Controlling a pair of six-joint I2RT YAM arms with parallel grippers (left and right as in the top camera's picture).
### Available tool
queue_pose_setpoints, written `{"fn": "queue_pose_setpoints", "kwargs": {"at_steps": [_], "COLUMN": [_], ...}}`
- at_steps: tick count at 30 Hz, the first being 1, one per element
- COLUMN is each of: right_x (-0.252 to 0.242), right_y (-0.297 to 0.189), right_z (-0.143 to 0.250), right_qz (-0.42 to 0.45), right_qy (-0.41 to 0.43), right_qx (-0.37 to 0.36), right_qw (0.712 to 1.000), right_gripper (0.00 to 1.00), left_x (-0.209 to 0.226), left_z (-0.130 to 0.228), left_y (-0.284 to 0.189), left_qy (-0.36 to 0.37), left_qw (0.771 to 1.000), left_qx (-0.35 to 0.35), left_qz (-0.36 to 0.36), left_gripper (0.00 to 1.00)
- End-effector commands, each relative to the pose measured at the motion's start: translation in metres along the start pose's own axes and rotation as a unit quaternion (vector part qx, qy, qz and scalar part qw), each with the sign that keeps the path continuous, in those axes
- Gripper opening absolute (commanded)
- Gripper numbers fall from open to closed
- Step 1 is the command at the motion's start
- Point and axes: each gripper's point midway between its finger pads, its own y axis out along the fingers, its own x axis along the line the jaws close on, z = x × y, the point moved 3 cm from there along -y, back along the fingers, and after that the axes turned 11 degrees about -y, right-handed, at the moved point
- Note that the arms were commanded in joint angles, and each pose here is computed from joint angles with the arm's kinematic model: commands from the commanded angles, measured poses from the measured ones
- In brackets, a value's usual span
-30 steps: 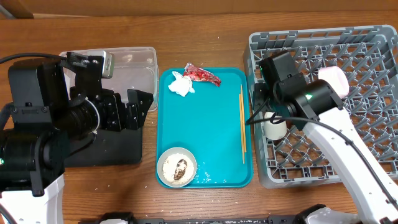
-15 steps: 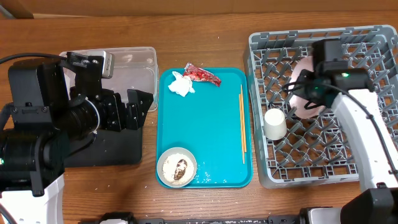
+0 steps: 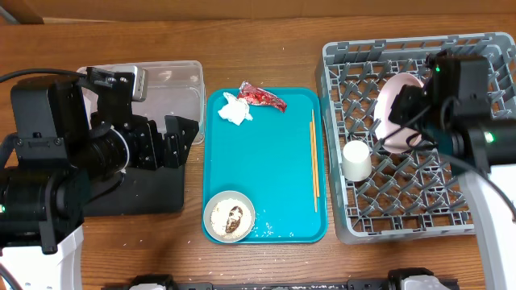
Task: Sort waste into correct bins and load items into the dishwasher
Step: 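Move the right gripper to the chopsticks on the teal tray and grasp them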
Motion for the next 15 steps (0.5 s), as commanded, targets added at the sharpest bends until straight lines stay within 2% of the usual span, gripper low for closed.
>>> {"fn": "queue_pose_setpoints", "kwargs": {"at_steps": [1,6,9,12,15], "right_x": [0.038,0.079,0.106,0.124,0.128], "right_y": [-0.019,-0.016,-0.008,0.016,0.056], "right_z": [0.014,0.049,0.072,0.097,0.118], "right_qz": [-0.076,-0.126,-0.143,-0.112,-0.042], "right_qy": [-0.035,-0.089,-0.135,-0.153,-0.188], "right_qx": [0.017,0.079,0.114,0.153,0.183], "right_qw": [0.996,0.985,0.974,0.97,0.964], "right_gripper": [0.14,0.17,0.27,0.3,0.32], "left_x": [-0.002,-0.002,-0.002,-0.002,-0.002], "left_z": [-0.003,-0.003,-0.003,-0.003,-0.003], "left_y": [-0.002,-0.002,-0.002,-0.002,-0.002], "left_qy": [-0.006,-0.006,-0.006,-0.006,-0.006], "left_qw": [1.0,1.0,1.0,1.0,1.0], "left_qx": [-0.005,-0.005,-0.005,-0.005,-0.005], "left_qz": [0.004,0.004,0.004,0.004,0.004], "left_gripper": [1.0,1.0,1.0,1.0,1.0]}}
